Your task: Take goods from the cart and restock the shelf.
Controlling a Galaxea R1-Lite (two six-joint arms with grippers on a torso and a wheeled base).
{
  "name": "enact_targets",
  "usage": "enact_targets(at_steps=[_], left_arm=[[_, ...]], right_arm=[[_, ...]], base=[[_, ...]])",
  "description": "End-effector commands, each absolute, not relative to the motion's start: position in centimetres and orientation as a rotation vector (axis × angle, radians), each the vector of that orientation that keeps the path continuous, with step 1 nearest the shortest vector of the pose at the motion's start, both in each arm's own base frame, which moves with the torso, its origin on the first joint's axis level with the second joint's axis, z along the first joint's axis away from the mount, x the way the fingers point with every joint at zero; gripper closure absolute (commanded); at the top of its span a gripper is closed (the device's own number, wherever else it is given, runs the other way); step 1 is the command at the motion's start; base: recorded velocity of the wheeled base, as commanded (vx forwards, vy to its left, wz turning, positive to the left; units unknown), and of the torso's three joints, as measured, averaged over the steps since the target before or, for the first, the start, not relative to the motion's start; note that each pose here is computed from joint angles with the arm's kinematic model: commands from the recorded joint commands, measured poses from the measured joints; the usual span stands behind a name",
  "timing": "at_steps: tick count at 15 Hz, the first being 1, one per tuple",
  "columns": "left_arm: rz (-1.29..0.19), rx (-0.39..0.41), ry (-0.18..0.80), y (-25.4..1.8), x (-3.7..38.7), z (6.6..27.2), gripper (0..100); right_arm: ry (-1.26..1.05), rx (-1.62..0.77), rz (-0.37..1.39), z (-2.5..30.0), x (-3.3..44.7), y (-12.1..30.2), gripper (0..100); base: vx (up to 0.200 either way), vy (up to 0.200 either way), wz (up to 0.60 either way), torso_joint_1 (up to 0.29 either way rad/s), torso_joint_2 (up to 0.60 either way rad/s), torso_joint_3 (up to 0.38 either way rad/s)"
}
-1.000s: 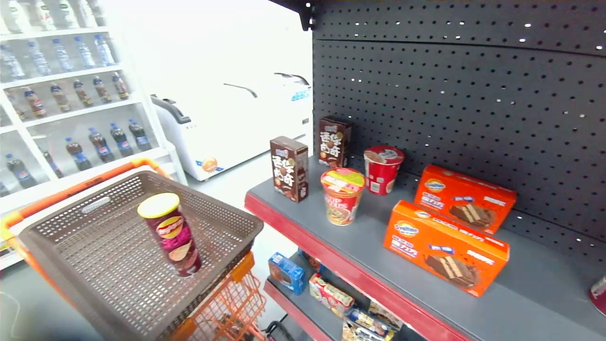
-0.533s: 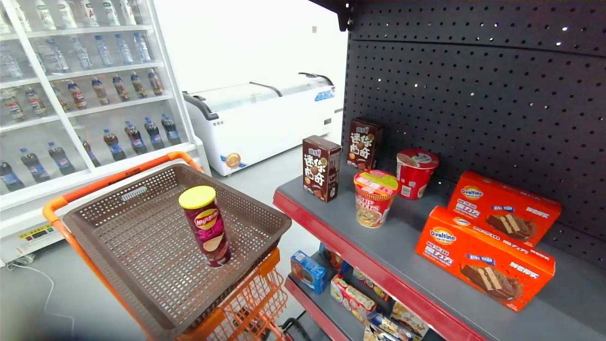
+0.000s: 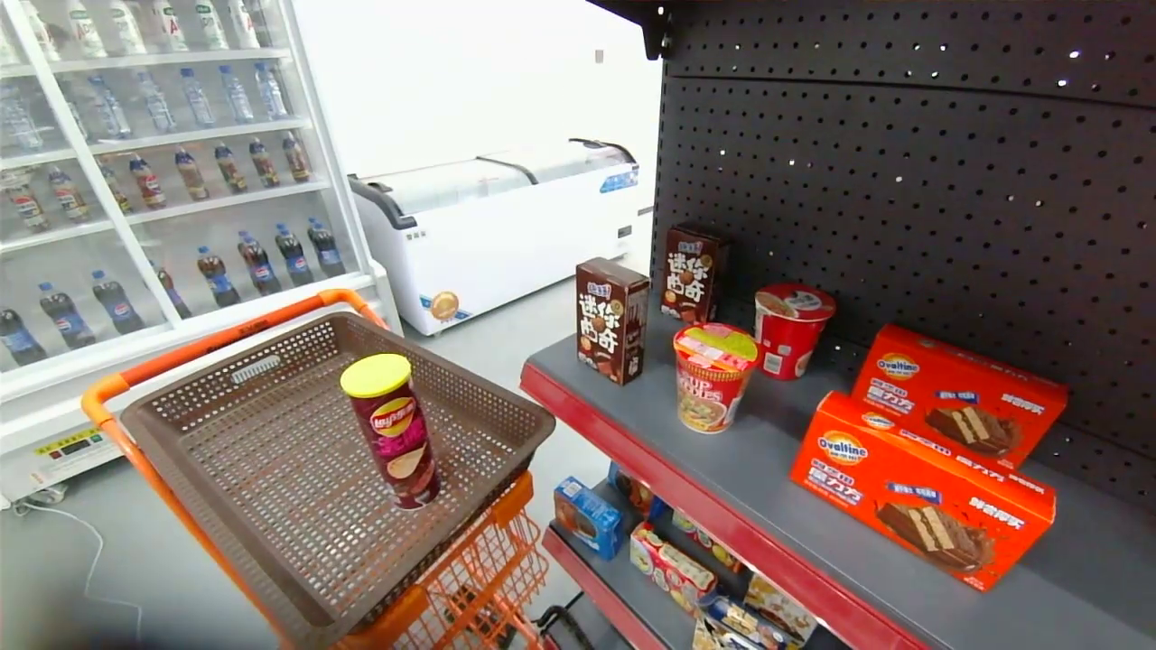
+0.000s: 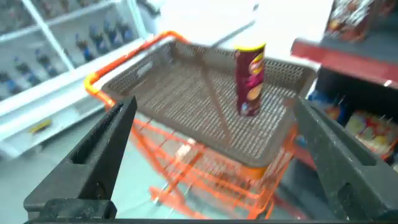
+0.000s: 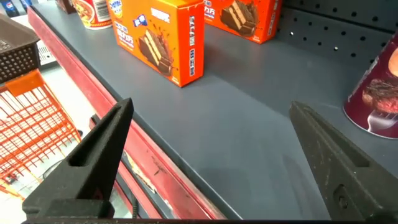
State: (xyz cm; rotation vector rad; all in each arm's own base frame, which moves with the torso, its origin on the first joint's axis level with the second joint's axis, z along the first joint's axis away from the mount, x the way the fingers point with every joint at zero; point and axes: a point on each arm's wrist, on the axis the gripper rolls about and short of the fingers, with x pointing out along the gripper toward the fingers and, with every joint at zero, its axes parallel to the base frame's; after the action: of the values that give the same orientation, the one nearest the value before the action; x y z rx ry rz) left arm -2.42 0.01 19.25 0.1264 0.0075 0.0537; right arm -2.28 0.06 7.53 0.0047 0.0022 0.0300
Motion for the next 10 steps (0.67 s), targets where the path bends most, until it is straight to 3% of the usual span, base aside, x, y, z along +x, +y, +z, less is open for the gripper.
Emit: enact_targets(at_steps=[1,3,4,6,10], left_arm=[[0.078,0.170,0.273,0.3,4.4,21.6,0],[0.073,0.154,0.291,0.4,6.9,21.8,0],[0.015,0.079,0.342,0.4,11.1,21.4,0],[-0.088,0.003,0.432,1.1,14.9,19.9,0],[-0.131,-0.032,0.515,2.1,20.9,17.0,0]], right_arm=[[0.002,0.005,0.031,7.5,-2.3,0.1,0],[0.002,0.005,0.032,7.5,-2.3,0.1,0],[0.002,0.005,0.031,7.5,-2.3,0.1,0],[0.002,0.005,0.032,7.5,-2.3,0.1,0],[0.002,0.005,0.031,7.5,-2.3,0.1,0]], base=[[0.000,0.000,0.00,0.000,0.00,0.000],[0.000,0.000,0.00,0.000,0.00,0.000],[0.000,0.000,0.00,0.000,0.00,0.000],[0.000,0.000,0.00,0.000,0.00,0.000],[0.000,0.000,0.00,0.000,0.00,0.000]])
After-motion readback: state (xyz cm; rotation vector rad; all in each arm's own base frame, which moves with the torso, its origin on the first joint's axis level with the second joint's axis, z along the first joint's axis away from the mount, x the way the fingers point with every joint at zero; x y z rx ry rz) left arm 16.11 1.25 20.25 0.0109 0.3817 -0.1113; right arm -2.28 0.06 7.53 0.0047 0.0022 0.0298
